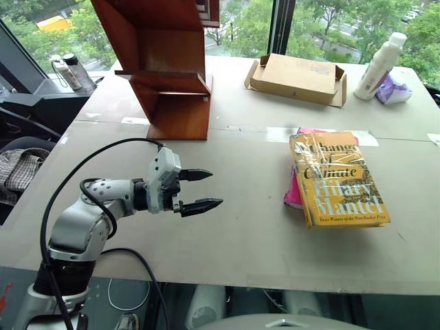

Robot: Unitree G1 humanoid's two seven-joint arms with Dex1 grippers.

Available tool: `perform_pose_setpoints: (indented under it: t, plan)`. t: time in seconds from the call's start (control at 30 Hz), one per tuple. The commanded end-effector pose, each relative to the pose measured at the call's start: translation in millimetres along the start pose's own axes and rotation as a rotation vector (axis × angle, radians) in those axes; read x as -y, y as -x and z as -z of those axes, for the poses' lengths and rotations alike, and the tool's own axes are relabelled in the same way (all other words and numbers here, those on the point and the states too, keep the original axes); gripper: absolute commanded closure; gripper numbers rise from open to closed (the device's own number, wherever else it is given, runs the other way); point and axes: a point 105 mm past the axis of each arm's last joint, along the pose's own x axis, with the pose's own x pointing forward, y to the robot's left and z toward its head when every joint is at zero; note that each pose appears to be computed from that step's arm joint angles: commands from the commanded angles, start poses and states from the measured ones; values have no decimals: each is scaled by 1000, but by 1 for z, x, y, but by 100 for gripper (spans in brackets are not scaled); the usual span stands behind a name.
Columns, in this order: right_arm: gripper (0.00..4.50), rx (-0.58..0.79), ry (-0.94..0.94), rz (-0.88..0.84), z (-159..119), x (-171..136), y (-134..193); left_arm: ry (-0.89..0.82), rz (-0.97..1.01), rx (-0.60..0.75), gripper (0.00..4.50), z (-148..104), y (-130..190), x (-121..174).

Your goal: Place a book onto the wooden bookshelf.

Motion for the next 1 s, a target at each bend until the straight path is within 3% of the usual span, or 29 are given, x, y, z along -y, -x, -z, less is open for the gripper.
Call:
perform_pose_setpoints:
  t: [0.03,0.13,0.23,0.47,0.57,0.73,0.83,1.0]
  plan:
    - [4,67,59,60,-26,1,-7,-45,25,46,0,-19,-4,3]
    - [4,154,129,177,-59,-1,-21,-54,66,122,0,-41,-16,7]
    - [4,150,153,264,-91,-6,-25,-72,90,169,0,-57,-26,7]
    - [4,-1,116,322,-116,-18,-50,-150,154,195,0,-71,-39,19]
    - [78,-100,131,376,-105,-15,-64,-166,182,201,0,-74,-43,26]
    - [305,-188,148,404,-95,-11,-90,-191,194,210,0,-79,-46,30]
    - [442,-224,171,410,-92,-8,-103,-207,208,169,0,-69,-44,34]
    - [448,-260,178,396,-85,-6,-126,-196,229,180,0,-70,-39,39]
